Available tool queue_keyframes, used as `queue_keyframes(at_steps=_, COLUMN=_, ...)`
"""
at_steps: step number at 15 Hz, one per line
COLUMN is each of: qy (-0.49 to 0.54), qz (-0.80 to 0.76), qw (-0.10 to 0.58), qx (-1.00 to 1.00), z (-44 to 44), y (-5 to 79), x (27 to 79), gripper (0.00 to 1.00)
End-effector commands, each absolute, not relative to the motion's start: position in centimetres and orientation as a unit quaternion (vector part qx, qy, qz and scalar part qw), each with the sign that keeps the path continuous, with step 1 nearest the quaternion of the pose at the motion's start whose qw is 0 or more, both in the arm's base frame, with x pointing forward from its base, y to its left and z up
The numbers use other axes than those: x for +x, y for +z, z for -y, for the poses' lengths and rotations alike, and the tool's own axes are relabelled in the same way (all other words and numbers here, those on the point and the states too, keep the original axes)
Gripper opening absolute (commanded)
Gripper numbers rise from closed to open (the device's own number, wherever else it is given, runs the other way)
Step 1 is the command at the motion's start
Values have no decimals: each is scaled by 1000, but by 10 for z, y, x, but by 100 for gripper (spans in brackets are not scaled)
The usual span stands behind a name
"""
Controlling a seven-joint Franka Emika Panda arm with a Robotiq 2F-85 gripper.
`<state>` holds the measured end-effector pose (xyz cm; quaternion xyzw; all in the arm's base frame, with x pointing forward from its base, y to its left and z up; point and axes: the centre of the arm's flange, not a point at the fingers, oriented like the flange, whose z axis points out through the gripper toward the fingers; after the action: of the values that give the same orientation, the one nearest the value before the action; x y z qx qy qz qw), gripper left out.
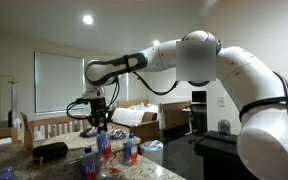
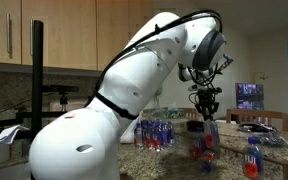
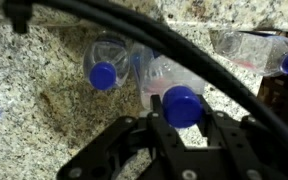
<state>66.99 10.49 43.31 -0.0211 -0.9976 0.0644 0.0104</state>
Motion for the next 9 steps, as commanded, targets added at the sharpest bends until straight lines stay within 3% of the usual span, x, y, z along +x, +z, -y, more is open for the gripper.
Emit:
queue_keyframes(at_steps=1, qy=63, qz=997, qw=9, qx=-31, z=-95, y=440, x=689, gripper=13)
queue_keyframes(at_steps=9, qy=67, qz=995, qw=36, qx=-67, z=-68, y=420, x=704, gripper=13)
